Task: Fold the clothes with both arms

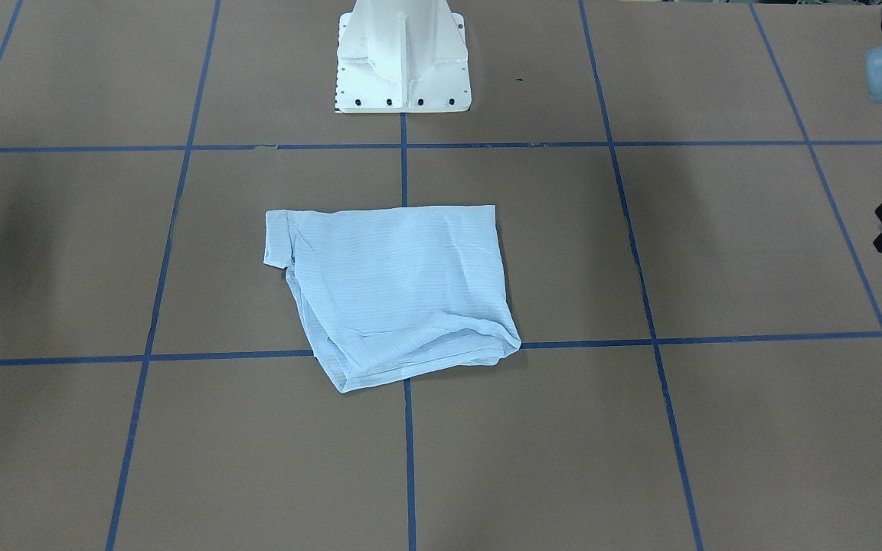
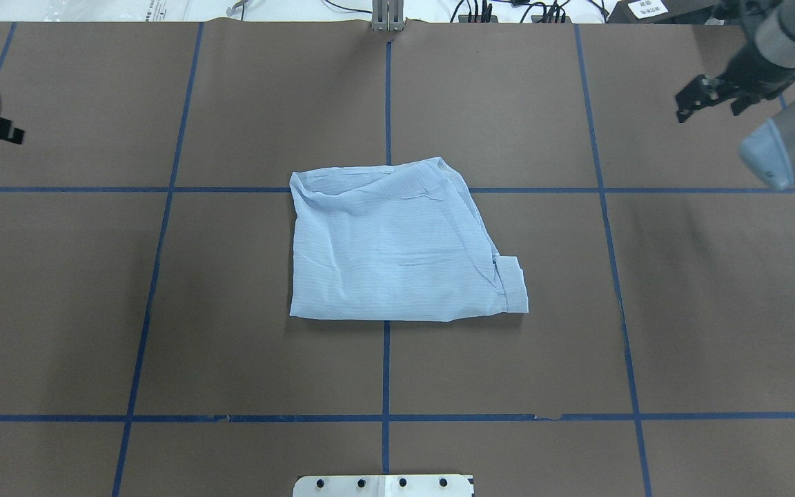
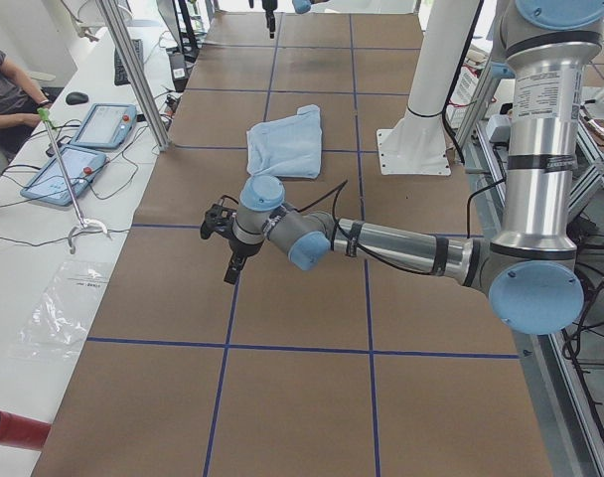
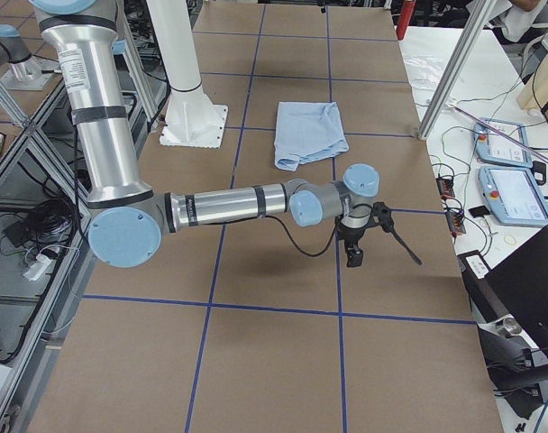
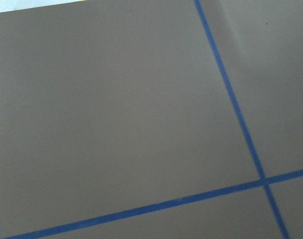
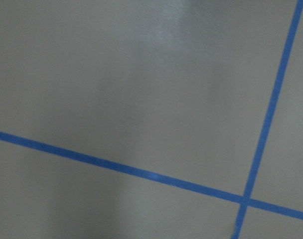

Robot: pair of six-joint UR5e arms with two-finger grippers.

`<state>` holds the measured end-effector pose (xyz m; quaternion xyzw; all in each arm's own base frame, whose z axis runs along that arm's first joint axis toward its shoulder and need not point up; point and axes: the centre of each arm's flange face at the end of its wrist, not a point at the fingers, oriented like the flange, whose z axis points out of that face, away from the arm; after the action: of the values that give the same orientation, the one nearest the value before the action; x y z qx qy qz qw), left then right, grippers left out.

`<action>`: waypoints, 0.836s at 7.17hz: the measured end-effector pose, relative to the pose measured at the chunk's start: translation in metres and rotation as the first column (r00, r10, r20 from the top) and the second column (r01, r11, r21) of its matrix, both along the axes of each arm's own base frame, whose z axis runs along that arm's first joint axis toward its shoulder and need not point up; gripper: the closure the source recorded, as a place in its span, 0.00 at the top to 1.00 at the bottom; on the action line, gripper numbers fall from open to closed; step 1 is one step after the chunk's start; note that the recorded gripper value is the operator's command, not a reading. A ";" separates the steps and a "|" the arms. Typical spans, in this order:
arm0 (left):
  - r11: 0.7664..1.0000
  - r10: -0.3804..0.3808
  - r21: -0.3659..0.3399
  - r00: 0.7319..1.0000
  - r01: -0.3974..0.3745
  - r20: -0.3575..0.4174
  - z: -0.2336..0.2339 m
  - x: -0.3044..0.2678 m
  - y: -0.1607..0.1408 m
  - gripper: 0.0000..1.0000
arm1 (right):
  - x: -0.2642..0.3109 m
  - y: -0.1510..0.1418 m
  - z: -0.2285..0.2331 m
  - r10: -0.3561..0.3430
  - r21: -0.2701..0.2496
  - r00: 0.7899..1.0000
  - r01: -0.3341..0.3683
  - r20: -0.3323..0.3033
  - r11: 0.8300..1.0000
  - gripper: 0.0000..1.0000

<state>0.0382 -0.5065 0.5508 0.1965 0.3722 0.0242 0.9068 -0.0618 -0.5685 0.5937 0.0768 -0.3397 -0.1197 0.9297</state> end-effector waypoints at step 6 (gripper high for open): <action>0.979 -0.022 -0.200 0.999 0.027 0.027 0.054 -0.043 0.032 1.00 | 0.109 0.068 0.049 0.131 -0.120 0.987 -0.119 0.088 0.986 1.00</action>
<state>-0.0047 -0.4743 0.6050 0.1084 0.3589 -0.0221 0.9268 0.0473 -0.5006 0.6423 0.0501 -0.3848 -0.0375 0.9209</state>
